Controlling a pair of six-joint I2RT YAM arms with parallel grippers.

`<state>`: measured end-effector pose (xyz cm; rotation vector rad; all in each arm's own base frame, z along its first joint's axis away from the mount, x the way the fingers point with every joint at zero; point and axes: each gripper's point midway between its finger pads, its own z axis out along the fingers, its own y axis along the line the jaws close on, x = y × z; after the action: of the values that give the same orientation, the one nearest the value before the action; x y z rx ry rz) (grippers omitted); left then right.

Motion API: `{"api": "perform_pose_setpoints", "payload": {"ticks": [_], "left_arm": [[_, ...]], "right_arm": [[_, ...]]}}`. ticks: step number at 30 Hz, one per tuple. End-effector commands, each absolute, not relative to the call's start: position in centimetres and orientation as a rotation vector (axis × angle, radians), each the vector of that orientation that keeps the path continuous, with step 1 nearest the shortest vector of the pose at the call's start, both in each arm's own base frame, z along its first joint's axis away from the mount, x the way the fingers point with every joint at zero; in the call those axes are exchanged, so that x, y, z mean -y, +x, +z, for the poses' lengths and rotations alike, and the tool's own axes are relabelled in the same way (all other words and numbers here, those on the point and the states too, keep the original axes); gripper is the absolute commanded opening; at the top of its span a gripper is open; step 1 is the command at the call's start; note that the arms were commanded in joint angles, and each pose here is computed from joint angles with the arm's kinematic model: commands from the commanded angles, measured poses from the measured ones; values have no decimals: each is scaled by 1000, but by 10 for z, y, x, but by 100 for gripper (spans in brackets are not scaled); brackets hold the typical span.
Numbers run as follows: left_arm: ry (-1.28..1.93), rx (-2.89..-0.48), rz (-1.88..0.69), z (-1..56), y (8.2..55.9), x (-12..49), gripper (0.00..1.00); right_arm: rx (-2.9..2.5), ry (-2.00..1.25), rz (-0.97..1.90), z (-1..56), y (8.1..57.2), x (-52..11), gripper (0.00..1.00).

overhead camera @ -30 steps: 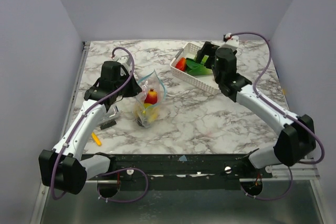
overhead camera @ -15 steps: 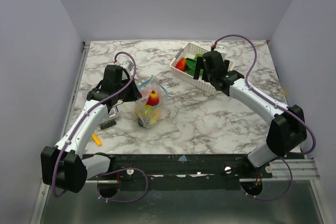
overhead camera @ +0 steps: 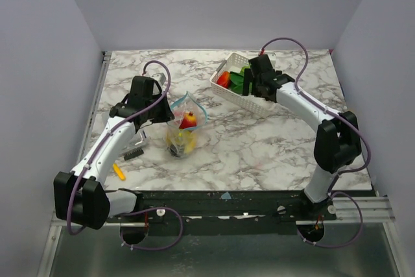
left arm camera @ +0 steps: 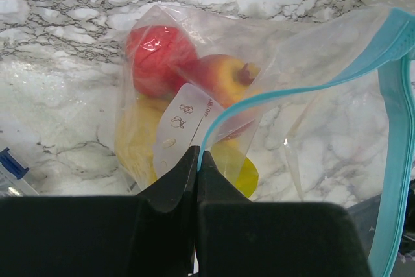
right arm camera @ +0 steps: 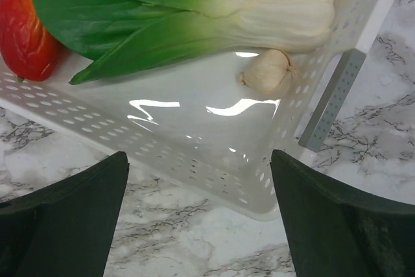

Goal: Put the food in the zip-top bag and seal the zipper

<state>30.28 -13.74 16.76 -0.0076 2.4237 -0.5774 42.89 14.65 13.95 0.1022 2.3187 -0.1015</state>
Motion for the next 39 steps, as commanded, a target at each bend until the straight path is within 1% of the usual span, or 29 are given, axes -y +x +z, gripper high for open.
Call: {"api": "perform_pose_setpoints", "payload": {"ticks": [1, 4, 7, 13, 17, 21, 24, 28, 31, 34, 39], "left_arm": [[8, -2363, -518, 175, 308, 128, 0], [22, -2372, -523, 176, 305, 128, 0], [32, -2369, -541, 178, 304, 131, 0], [41, -2374, -557, 176, 303, 133, 0], [50, -2379, -588, 175, 302, 137, 0], [53, -2377, -608, 175, 300, 139, 0], [56, -2370, -622, 178, 300, 141, 0], [60, -2366, -639, 180, 301, 144, 0], [63, -2363, -649, 181, 301, 145, 0], [61, -2363, -645, 181, 301, 144, 0], [57, -2364, -630, 180, 302, 142, 0]], "right_arm": [[-2414, 55, -50, 135, 434, -153, 88], [-2441, 58, -125, 119, 441, -143, 78], [-2453, 91, -168, 105, 452, -123, 75], [-2417, -29, -291, 90, 477, -109, 78], [-2410, -51, -389, 75, 488, -101, 80], [-2389, -16, -413, 80, 495, -99, 80], [-2353, 48, -266, 105, 500, -116, 79], [-2225, 96, 19, 151, 515, -151, 79], [-2185, 87, 215, 164, 529, -182, 78], [-2192, 126, 416, 167, 540, -215, 74], [-2173, 315, 757, 166, 544, -258, 64]]}}
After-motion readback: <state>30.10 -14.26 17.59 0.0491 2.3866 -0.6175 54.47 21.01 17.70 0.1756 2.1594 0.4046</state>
